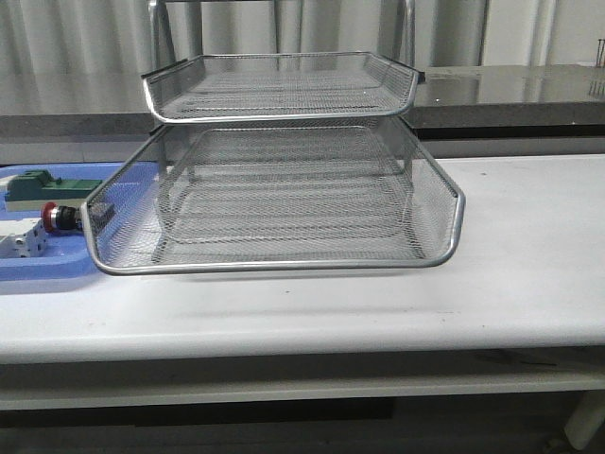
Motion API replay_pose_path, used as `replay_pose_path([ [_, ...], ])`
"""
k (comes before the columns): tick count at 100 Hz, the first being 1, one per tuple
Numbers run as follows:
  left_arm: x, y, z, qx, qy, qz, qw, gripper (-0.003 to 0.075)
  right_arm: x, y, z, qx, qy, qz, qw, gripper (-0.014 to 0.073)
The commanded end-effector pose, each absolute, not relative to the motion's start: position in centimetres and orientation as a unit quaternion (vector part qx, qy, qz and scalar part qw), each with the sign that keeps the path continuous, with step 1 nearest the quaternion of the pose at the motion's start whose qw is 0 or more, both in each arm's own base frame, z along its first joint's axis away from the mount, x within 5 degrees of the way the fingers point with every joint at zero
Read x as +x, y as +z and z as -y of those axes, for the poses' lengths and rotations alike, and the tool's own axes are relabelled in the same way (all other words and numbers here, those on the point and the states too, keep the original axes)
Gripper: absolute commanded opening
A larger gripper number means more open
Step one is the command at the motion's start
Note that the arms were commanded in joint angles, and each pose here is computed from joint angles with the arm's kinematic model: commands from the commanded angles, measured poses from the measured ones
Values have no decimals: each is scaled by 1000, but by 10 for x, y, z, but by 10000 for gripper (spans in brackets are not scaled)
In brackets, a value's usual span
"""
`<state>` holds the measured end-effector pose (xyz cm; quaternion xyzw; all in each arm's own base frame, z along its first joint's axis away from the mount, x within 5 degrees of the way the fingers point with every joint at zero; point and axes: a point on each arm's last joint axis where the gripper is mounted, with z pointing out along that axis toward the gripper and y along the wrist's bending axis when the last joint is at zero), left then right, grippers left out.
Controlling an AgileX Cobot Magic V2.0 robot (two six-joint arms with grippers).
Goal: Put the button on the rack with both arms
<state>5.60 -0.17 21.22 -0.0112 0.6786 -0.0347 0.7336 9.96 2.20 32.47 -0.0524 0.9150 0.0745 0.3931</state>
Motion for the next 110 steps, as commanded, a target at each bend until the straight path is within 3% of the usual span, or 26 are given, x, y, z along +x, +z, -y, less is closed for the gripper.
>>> replay_pose_path([
  [1,55,206,2,-12,-41,-653,756,-20,97,342,-16,-36,54,-895,441,414],
  [46,55,206,2,-12,-41,-653,756,-20,86,344,-9,-17,35,-892,450,402],
  [53,55,206,2,-12,-41,-653,756,-20,86,344,-9,-17,35,-892,450,335],
  [79,55,206,2,-12,-41,-653,756,-20,86,344,-9,-17,35,-892,450,-70],
  [110,55,206,2,-12,-41,-653,756,-20,86,344,-9,-17,35,-892,450,-67],
])
